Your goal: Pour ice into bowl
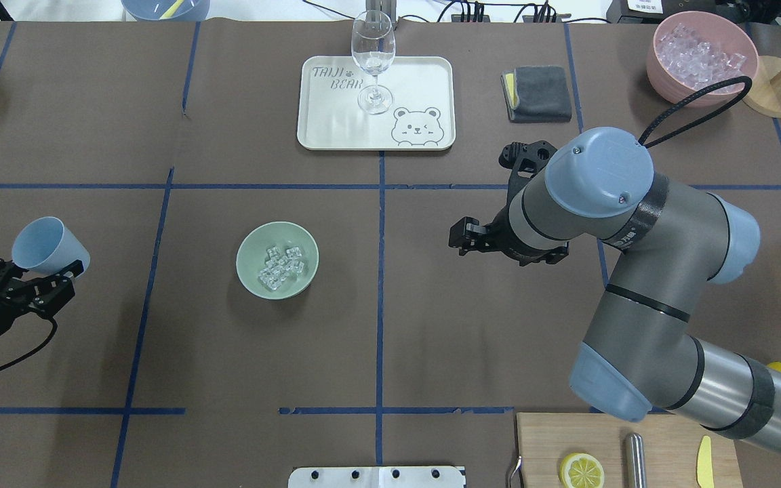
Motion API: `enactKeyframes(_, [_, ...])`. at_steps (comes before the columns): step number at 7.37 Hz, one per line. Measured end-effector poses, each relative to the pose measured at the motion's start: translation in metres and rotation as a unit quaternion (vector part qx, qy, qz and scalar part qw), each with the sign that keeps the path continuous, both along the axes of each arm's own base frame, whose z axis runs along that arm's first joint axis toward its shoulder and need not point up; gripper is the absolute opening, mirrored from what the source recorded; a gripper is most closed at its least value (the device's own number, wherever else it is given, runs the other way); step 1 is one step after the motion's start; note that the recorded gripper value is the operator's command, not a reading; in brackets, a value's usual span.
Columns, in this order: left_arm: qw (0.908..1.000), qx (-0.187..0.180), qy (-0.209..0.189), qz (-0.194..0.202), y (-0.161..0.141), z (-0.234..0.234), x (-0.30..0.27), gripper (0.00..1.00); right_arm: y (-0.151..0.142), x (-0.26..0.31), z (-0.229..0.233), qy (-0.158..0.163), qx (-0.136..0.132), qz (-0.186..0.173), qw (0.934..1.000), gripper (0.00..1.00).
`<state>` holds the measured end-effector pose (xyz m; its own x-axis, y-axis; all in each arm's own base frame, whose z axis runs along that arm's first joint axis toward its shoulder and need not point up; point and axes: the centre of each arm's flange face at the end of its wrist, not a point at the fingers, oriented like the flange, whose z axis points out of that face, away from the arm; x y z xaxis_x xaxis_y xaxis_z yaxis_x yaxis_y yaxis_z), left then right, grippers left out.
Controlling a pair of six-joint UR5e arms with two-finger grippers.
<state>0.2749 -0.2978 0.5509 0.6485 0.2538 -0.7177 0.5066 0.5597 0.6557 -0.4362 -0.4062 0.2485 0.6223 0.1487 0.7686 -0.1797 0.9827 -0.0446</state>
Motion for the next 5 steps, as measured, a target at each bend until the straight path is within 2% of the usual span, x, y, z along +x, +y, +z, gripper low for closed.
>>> enactKeyframes(2, [0.9993, -0.005, 0.006, -0.038, -0.004, 0.017, -0.008, 0.0, 0.0, 0.0, 0.001, 0.001, 0.0, -0.001, 1.0, 1.0])
enactKeyframes(5, [0.9973, -0.035, 0.002, -0.064, -0.004, 0.059, -0.013, 0.0, 0.002, -0.003, 0.002, 0.002, -0.001, -0.003, 1.0, 1.0])
